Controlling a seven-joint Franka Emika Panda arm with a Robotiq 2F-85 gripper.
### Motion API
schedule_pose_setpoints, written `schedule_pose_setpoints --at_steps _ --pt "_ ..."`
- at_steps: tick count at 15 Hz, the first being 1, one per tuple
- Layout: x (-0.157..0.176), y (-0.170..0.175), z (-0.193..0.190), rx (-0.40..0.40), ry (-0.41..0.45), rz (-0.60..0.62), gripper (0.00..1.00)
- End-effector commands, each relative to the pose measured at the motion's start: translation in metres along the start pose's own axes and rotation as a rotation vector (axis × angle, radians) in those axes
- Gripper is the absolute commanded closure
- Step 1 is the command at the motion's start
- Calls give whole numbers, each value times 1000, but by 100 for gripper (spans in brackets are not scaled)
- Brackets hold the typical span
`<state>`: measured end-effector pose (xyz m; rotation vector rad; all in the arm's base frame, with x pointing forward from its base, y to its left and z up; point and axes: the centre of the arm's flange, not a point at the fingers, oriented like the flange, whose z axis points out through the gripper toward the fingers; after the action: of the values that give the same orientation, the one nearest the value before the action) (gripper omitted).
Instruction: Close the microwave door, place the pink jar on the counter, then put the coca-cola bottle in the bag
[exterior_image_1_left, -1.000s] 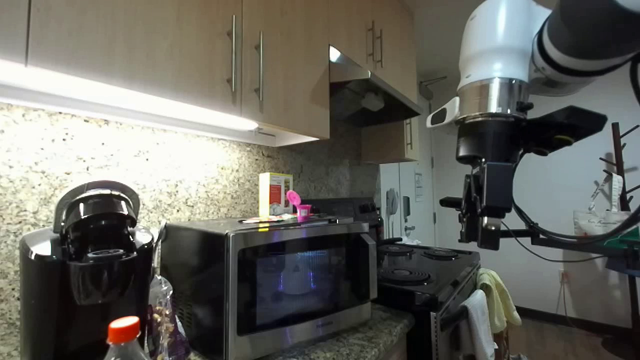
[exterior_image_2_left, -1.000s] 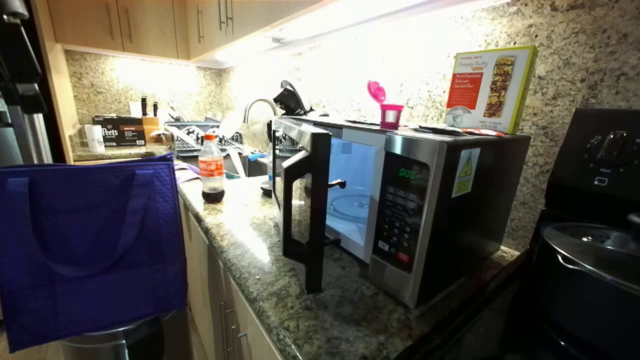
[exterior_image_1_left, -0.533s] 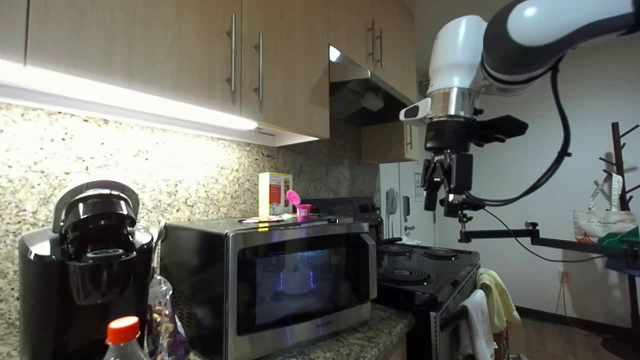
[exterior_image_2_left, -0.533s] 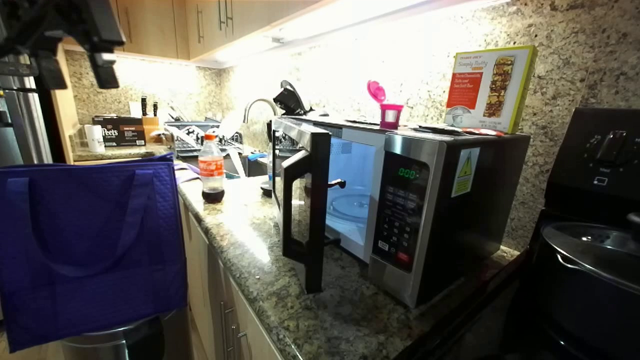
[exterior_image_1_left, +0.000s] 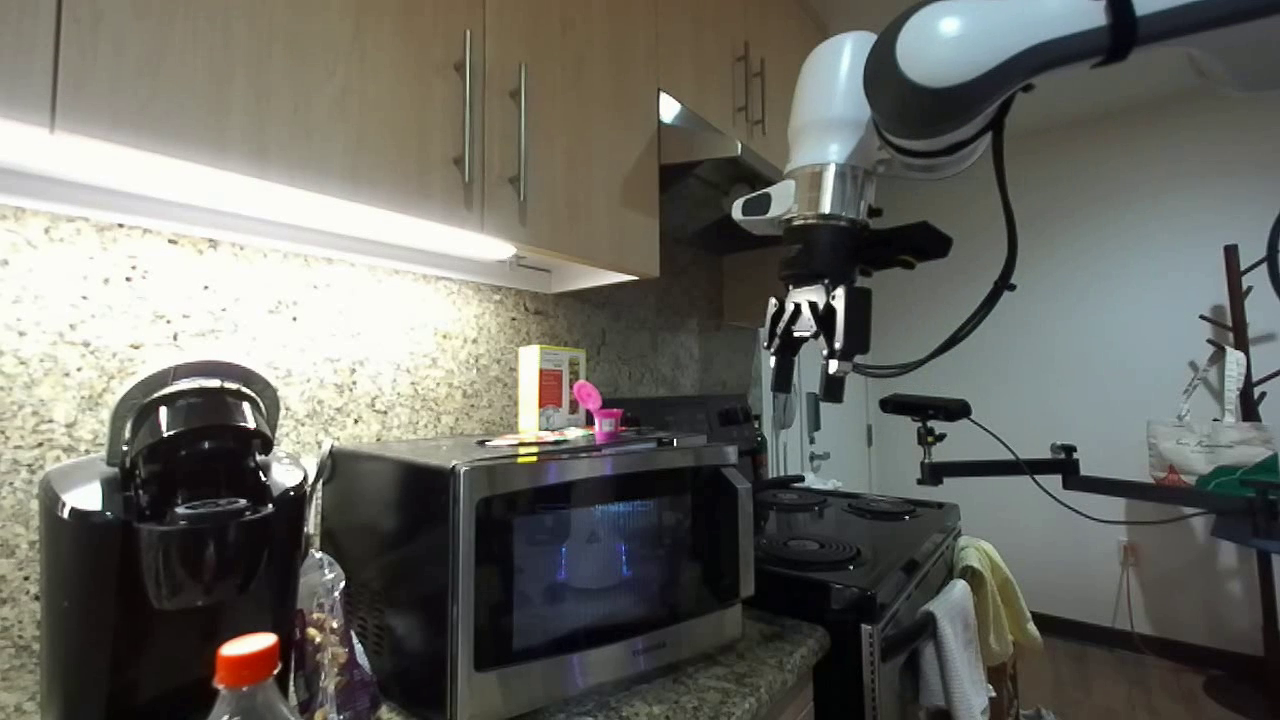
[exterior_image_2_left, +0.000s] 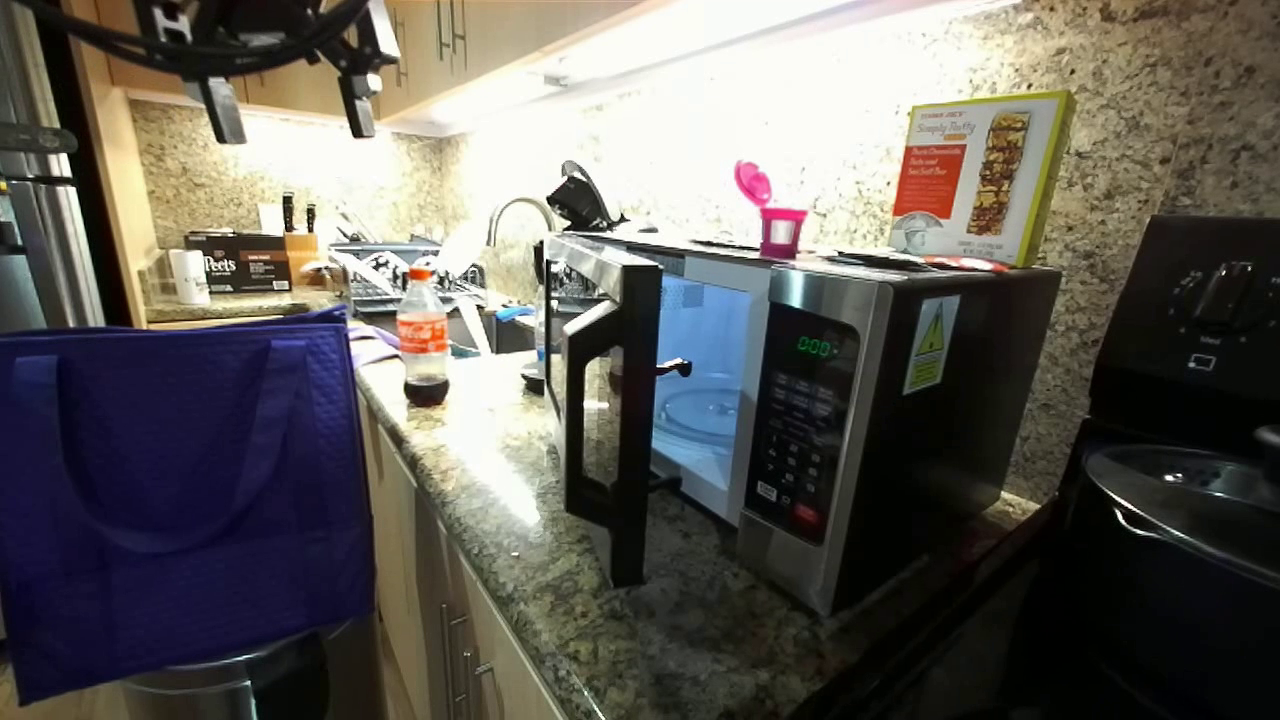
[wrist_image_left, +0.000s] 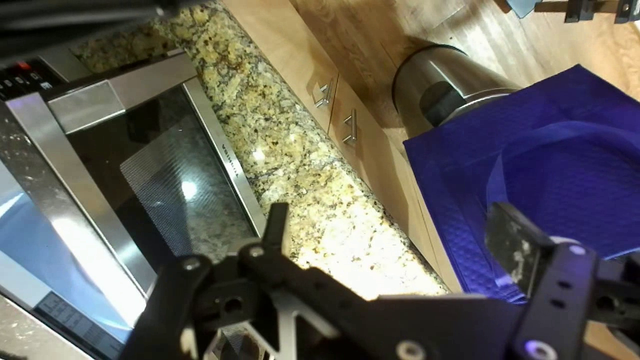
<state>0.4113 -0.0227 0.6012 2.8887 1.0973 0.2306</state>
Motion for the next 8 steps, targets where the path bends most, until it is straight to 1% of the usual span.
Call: schedule_pose_setpoints --at_steps 1,2,3,5,6,8 --pt "0 0 0 0 0 -2 0" --pt "6 2 4 5 0 -19 0" --pt "18 13 14 38 14 -64 0" --pt "35 32 28 72 82 -115 0" --pt "41 40 34 78 120 -130 0" --pt "52 59 47 62 135 -139 0"
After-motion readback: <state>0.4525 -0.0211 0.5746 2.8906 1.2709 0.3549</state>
